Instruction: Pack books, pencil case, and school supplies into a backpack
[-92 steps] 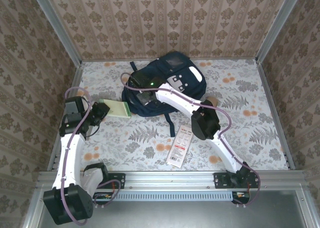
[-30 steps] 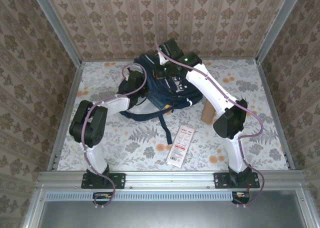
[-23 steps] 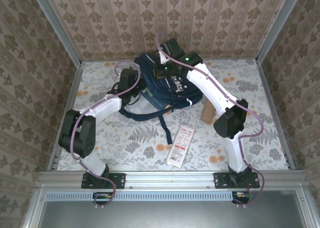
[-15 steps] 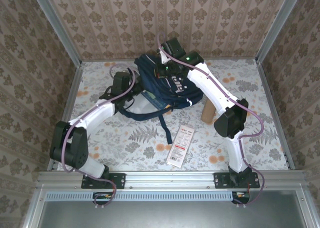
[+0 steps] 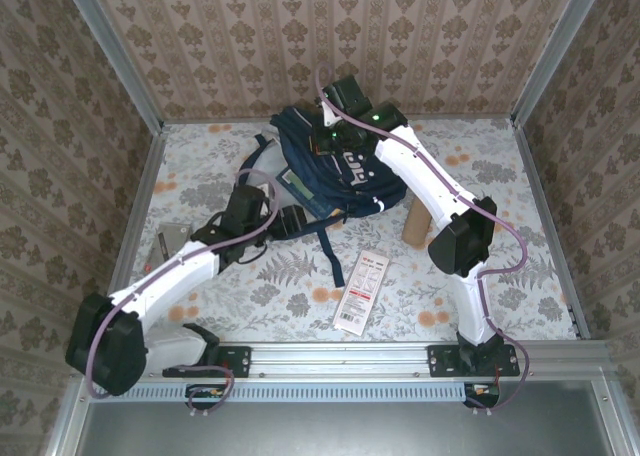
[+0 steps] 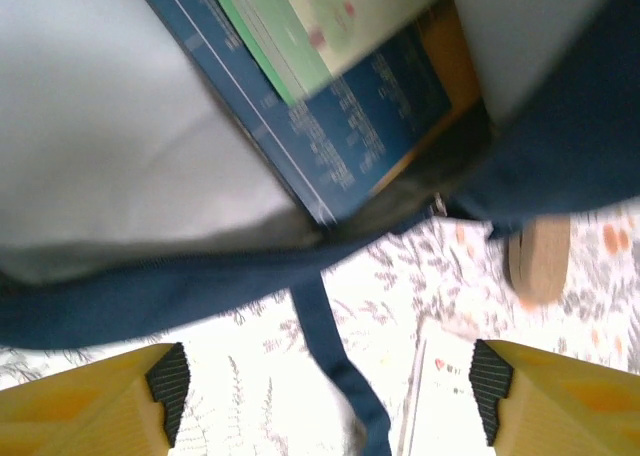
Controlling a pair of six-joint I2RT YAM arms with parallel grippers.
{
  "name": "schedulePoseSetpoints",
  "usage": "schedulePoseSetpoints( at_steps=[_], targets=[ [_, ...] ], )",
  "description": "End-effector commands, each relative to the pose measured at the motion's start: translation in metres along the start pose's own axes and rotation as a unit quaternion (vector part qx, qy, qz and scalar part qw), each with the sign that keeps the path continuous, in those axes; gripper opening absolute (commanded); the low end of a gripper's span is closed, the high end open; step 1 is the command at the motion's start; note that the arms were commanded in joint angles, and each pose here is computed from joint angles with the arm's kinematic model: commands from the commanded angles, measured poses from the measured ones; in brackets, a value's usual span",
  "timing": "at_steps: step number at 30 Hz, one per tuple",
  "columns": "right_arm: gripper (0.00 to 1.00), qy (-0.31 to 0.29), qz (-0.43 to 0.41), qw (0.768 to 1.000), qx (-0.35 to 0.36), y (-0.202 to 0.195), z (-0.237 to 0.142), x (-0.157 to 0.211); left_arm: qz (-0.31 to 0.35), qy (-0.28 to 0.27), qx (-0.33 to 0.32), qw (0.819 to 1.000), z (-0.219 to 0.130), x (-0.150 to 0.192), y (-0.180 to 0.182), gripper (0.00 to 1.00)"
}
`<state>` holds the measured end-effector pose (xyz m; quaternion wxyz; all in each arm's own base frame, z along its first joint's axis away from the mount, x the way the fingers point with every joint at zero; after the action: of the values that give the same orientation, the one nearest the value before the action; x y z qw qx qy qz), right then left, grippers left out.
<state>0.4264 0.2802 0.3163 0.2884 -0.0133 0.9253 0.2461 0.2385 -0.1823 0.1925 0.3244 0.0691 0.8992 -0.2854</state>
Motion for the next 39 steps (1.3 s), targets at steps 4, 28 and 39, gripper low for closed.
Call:
schedulePoseSetpoints(
  at_steps=[4, 28, 39],
  targets=[
    [0.0, -0.064, 0.047, 0.997, 0.023, -0.015, -0.007, -0.025, 0.084, 0.043, -0.006, 0.996, -0.003, 0.045, -0.016, 0.7],
    [0.0, -0.044, 0.029, 0.999, -0.014, -0.014, -0.019, -0.015, 0.167, 0.129, -0.054, 0.976, 0.064, 0.148, -0.105, 0.51],
    [0.0, -0.038, 0.034, 0.998, -0.027, -0.017, -0.018, -0.017, 0.155, 0.16, -0.045, 0.974, 0.083, 0.164, -0.107, 0.5]
  ],
)
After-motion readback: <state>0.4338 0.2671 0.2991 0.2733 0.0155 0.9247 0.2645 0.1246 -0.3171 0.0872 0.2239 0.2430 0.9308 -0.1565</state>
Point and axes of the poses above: each hand's point on the last joint's axis, 136 mm out from that joint toward the fingers, its own z axis out along the fingers, its own y axis along the line the jaws close on, x = y × z, the point moved 7 cm from there along -z, back along the fingers, and after that the axes turned 10 degrees about z, right-handed, at the moved point
